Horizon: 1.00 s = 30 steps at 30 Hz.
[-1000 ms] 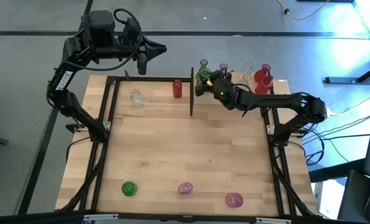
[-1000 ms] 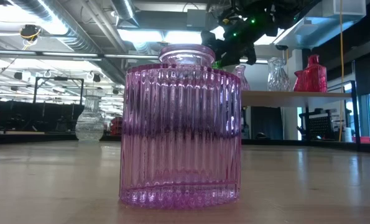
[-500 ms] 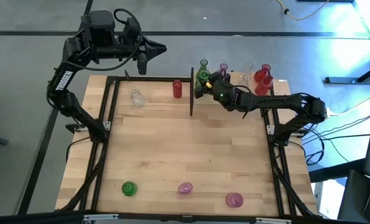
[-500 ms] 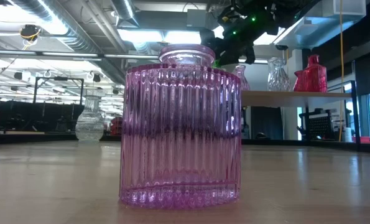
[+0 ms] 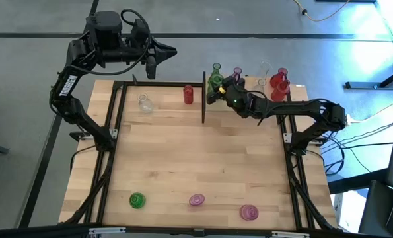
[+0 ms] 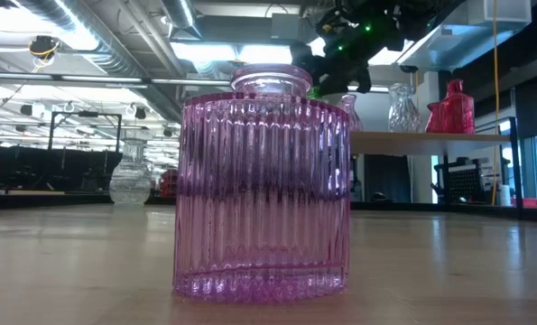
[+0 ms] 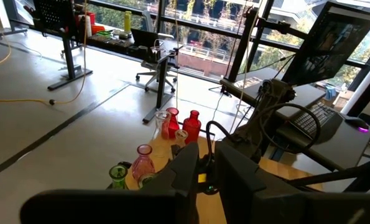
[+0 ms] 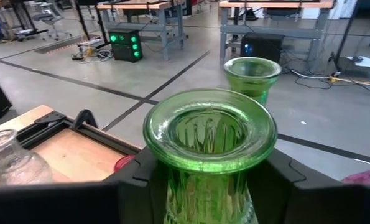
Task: Sort vases onto shelf
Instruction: Put the top green vase on the shelf aligned with the other green vase
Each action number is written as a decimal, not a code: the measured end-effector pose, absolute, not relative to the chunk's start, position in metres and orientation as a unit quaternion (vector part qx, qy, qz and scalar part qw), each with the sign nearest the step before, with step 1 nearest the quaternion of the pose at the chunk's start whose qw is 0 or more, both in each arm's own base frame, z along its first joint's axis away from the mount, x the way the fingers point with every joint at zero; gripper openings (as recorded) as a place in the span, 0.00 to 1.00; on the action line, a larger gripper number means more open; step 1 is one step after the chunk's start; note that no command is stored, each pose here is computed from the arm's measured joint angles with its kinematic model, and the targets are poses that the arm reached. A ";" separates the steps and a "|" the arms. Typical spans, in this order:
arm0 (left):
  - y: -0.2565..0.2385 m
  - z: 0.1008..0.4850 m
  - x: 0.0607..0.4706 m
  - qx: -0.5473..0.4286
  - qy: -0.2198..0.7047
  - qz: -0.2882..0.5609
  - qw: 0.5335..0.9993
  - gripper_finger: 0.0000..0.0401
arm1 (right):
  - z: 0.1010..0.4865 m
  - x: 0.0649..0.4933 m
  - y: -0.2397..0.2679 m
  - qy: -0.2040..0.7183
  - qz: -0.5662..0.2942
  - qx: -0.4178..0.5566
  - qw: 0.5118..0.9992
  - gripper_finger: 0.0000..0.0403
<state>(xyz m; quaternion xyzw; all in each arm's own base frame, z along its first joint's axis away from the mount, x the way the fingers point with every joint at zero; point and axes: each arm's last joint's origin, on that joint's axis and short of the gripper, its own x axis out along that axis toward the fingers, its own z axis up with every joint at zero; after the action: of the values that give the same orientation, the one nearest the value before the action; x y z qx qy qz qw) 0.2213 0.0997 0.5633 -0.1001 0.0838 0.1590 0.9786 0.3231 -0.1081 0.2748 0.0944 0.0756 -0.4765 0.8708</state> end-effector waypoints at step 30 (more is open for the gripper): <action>0.094 0.563 0.224 -0.101 0.085 0.143 0.981 0.11 | 0.275 0.324 -0.107 0.077 -0.452 0.101 0.883 0.46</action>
<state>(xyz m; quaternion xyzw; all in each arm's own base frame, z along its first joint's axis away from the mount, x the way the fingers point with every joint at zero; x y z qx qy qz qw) 0.2240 0.0939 0.5632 -0.1008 0.0852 0.1427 0.9809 0.3244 -0.1073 0.2750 0.1006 0.0769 -0.4518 0.8831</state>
